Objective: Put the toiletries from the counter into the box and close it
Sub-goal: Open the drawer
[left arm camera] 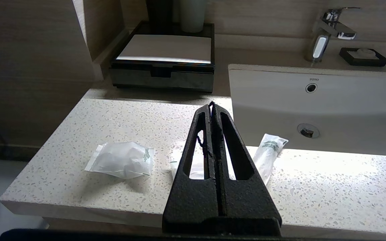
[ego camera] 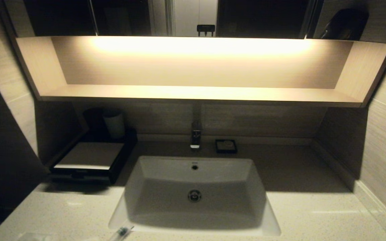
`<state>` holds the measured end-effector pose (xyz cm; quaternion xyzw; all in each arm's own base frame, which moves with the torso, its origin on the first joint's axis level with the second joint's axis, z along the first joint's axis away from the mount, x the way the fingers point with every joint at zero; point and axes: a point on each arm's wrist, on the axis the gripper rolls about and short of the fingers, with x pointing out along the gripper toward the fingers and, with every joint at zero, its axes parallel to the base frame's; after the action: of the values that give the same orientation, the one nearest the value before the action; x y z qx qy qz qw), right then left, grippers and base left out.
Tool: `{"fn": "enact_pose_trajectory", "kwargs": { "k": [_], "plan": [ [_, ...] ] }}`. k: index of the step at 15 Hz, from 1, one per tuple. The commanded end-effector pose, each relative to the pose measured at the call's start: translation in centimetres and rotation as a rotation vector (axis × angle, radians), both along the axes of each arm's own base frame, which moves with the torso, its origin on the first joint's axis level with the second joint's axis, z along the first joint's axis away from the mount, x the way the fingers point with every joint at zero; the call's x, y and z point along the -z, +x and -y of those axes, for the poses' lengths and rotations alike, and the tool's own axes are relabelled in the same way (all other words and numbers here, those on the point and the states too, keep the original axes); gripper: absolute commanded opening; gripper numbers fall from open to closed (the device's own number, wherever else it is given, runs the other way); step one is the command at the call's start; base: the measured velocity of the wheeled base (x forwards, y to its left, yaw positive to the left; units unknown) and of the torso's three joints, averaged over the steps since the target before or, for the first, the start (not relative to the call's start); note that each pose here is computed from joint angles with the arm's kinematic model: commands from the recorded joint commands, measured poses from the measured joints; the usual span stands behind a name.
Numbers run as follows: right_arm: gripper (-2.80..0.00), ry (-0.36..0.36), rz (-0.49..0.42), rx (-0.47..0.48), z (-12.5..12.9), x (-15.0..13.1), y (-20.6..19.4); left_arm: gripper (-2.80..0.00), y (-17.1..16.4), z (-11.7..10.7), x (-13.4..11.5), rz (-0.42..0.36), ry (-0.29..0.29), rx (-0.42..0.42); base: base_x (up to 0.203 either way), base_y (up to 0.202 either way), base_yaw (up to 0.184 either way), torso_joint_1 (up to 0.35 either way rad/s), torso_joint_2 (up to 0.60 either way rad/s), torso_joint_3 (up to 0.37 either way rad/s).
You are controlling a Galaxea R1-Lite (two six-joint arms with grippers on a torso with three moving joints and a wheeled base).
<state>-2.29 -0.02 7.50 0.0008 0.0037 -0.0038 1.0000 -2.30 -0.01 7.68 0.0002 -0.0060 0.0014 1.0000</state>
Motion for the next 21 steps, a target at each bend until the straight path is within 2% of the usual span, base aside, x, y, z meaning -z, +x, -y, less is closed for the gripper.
{"fn": "enact_pose_trajectory", "kwargs": {
  "k": [1, 5, 9, 15, 17, 21],
  "plan": [
    [-2.80, 0.000, 0.001, 0.000, 0.0, 0.0, 0.0, -2.80, 0.0, 0.0, 0.0, -0.001, -0.002, 0.000, 0.000, 0.000, 0.000, 0.000, 0.00, 0.000],
    [-2.80, 0.000, 0.000, 0.000, 0.0, 0.0, 0.0, -2.80, -0.1, 0.0, -0.5, 0.018, 0.000, -0.009, 0.000, 0.000, 0.000, 0.000, 0.00, 0.000],
    [-2.80, 0.000, 0.000, 0.000, 0.0, 0.0, 0.0, -2.80, -0.9, 0.0, -2.5, 0.070, -0.003, 0.000, 0.000, 0.000, 0.000, 0.000, 0.00, 0.000],
    [-2.80, 0.000, 0.000, 0.000, 0.0, 0.0, 0.0, -2.80, -3.3, 0.0, -6.0, 0.086, -0.002, 0.005, 0.000, 0.000, 0.000, 0.000, 0.00, 0.000],
    [-2.80, 0.000, 0.000, 0.000, 0.0, 0.0, 0.0, -2.80, -2.8, 0.0, -7.5, 0.051, -0.002, 0.000, 0.000, 0.000, 0.000, 0.000, 0.00, 0.000],
    [-2.80, 0.000, 0.000, 0.000, 0.0, 0.0, 0.0, -2.80, 0.5, -0.1, -11.3, -0.098, -0.005, -0.039, 0.000, 0.000, 0.000, 0.000, 0.00, 0.000]
  ]
}}
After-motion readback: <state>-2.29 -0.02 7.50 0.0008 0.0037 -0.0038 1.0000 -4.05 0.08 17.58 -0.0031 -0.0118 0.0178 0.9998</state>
